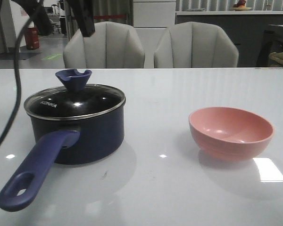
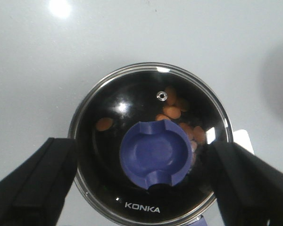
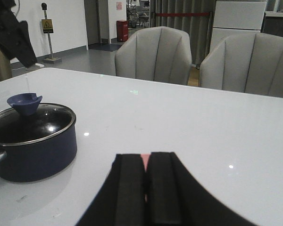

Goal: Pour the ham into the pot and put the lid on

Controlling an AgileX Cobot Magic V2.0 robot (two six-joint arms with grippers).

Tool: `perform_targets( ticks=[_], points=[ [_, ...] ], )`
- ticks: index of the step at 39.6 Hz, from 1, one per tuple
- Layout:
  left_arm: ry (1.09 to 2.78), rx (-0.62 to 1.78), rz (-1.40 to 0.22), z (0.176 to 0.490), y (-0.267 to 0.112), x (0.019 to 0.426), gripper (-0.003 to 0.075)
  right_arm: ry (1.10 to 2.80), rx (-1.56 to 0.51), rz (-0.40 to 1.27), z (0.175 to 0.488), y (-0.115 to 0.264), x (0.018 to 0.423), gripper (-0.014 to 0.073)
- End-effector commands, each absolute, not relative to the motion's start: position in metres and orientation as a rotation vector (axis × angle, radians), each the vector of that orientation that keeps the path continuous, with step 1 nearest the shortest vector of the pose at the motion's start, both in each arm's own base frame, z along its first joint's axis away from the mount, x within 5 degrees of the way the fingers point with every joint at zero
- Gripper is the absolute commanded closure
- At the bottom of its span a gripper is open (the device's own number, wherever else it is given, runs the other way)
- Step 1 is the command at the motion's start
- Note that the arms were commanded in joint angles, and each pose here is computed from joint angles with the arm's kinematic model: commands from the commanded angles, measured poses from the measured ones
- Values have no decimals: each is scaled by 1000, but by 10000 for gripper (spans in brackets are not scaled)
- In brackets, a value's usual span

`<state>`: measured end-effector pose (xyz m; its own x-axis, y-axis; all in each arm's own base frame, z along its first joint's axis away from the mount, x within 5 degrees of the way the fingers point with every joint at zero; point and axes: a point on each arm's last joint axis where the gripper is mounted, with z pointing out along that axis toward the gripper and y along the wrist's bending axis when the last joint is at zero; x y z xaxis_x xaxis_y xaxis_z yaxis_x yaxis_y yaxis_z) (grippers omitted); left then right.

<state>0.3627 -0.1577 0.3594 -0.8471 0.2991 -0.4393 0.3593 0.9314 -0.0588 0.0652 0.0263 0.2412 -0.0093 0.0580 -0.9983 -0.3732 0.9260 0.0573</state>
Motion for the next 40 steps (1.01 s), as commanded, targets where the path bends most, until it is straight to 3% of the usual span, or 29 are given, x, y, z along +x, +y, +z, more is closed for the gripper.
perform_targets(
  ticks=[1,14,24,40],
  points=[
    [2544,470,-192,403,-148,337,134,1457,-230,337,257,25,65,456],
    [2413,463,-87,426,-111,274,135,1457,-230,337,257,25,65,456],
    [2328,459,-61,417,-81,212,135,1457,-230,337,257,25,65,456],
    [1998,410,-129,385,-34,100,135,1457,-230,337,257,25,65,456]
  ],
)
